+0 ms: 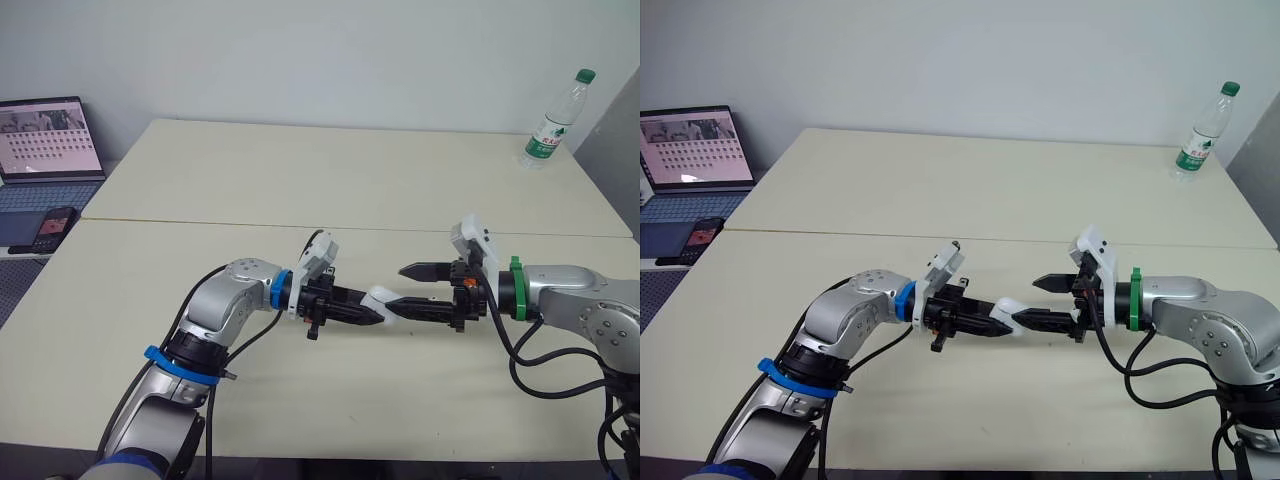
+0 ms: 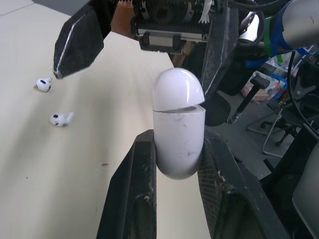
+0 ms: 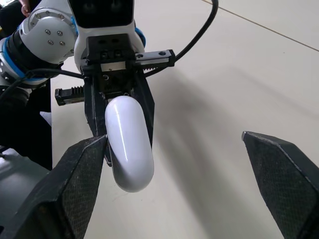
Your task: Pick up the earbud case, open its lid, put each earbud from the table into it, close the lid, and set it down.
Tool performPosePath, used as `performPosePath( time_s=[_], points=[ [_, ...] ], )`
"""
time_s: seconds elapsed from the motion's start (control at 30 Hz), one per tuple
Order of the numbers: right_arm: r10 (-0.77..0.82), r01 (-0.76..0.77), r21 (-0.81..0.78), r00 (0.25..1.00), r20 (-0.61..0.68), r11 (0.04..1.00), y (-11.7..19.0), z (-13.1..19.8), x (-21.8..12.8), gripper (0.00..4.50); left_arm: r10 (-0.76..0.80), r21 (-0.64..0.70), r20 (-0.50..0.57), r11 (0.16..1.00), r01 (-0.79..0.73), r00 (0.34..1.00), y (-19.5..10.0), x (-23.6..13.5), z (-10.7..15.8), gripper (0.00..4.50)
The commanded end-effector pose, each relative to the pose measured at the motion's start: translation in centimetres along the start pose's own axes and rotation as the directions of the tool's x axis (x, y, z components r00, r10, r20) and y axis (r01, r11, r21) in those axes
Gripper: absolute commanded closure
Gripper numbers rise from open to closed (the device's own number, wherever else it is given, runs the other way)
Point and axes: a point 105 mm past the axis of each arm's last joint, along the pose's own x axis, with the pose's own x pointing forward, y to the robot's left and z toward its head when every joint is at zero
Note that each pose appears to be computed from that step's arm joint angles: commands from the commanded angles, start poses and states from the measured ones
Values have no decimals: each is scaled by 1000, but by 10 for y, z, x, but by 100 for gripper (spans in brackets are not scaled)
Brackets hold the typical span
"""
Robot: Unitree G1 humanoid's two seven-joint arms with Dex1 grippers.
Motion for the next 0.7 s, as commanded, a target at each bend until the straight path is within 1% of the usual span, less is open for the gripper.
performPosePath(
  time_s=[0.03,0.17,0.3,0.43,0.47,0.6,0.7],
  points=[
    [-85,87,-32,995,52,996,-13,17,-13,0,-34,44,-3,998,34,999,-6,4,4,376],
    [-97,99,-33,993,69,995,-15,22,-19,0,-5,37,-8,999,6,1000,-4,0,-1,376],
    [-139,143,-39,987,75,989,-18,23,-27,0,60,30,3,998,-60,998,0,-9,-8,376],
    [-283,281,-72,959,-15,957,-36,-3,-38,0,187,38,36,981,-189,982,6,-28,-16,376],
    [-295,292,-79,955,-26,953,-37,-7,-39,0,204,42,41,978,-205,978,7,-30,-16,376],
    [-386,354,-188,906,-175,916,-52,-46,-36,0,328,70,104,939,-336,939,9,-42,-9,376],
    [-407,354,-239,884,-228,904,-57,-58,-36,0,385,76,141,914,-398,912,4,-51,0,376]
  ],
)
